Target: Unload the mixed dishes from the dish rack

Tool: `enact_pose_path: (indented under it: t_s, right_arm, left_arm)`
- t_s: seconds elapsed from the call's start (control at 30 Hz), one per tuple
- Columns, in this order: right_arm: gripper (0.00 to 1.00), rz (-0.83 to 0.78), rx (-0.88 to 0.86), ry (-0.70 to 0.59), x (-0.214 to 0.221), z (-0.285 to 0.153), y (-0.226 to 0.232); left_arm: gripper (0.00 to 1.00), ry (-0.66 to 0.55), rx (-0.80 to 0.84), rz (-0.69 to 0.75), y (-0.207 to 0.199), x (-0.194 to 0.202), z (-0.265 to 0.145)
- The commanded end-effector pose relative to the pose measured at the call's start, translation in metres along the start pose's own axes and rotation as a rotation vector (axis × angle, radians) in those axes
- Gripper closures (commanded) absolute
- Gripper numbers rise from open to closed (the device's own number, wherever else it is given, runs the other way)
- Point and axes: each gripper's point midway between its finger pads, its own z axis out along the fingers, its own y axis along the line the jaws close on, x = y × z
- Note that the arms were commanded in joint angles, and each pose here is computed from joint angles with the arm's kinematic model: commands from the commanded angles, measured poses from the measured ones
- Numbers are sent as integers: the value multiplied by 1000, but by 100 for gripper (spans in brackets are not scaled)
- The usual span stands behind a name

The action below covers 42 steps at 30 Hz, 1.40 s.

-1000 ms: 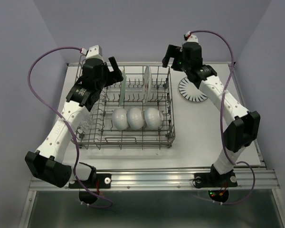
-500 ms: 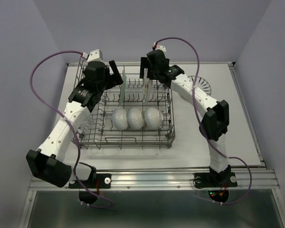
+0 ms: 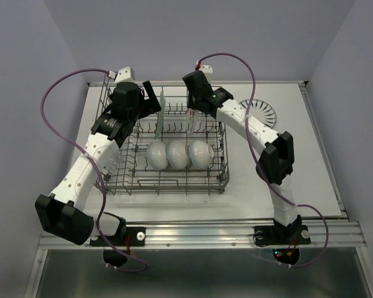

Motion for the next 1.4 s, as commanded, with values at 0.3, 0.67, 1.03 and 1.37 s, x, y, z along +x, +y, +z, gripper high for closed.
enact_pose_path:
  t_s: [0.3,0.67,1.03,1.37]
  right_arm:
    - [91,42,12,-91,-34,-20,7]
    - [99,7,16,-249,-85,-42,22]
    - [99,-41,6,-387,-125,-71,30]
    - [99,-106,11,-448,-140,-82,31]
  left_arm:
    - [1,-80,-20,-20,3,-19,-8]
    - [1,-89,-18,-23,0,-24,-7]
    - [1,-86,-25,-19,0,-27,-5]
    - [1,-83,-31,-18,-1,-27,-1]
